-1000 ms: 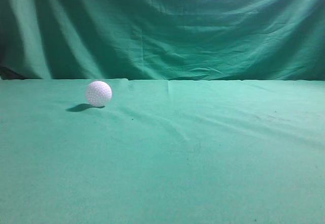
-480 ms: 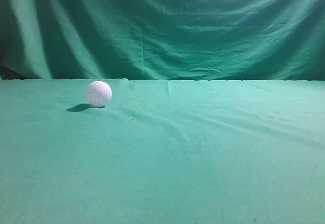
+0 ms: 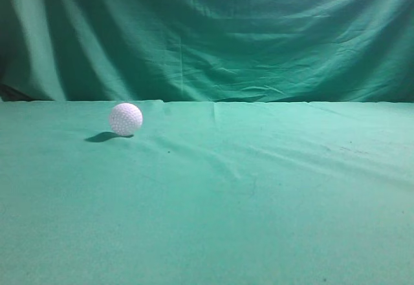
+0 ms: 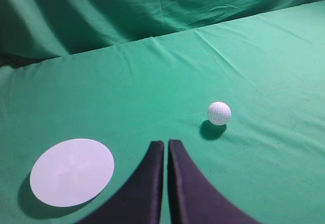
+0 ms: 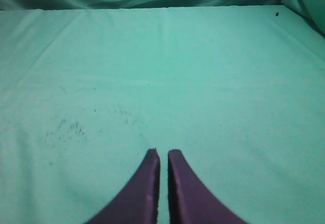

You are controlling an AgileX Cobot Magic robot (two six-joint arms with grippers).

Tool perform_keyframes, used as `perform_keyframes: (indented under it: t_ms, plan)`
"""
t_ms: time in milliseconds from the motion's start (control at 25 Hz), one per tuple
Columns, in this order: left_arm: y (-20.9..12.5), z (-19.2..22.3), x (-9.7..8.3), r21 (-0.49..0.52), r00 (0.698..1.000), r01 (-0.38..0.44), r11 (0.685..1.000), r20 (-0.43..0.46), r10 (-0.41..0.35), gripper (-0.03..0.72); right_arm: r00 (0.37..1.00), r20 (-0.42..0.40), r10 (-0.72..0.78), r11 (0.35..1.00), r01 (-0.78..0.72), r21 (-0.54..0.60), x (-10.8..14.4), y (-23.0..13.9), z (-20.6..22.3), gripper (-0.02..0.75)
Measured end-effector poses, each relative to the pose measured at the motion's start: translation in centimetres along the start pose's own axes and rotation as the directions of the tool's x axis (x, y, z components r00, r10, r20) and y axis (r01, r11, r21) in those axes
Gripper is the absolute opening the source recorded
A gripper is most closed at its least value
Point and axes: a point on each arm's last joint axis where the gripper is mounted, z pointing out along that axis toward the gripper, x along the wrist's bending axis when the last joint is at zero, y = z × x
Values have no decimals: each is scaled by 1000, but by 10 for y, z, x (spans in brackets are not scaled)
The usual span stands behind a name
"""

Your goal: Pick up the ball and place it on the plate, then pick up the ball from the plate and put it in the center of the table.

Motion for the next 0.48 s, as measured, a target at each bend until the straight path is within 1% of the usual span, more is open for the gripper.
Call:
perform_keyframes:
  t_ms: [480]
  plan:
    - [0,0,0,0,1000,0,1000,0,0,0,1000,0,-2,1000,2,2,0,0,0,48]
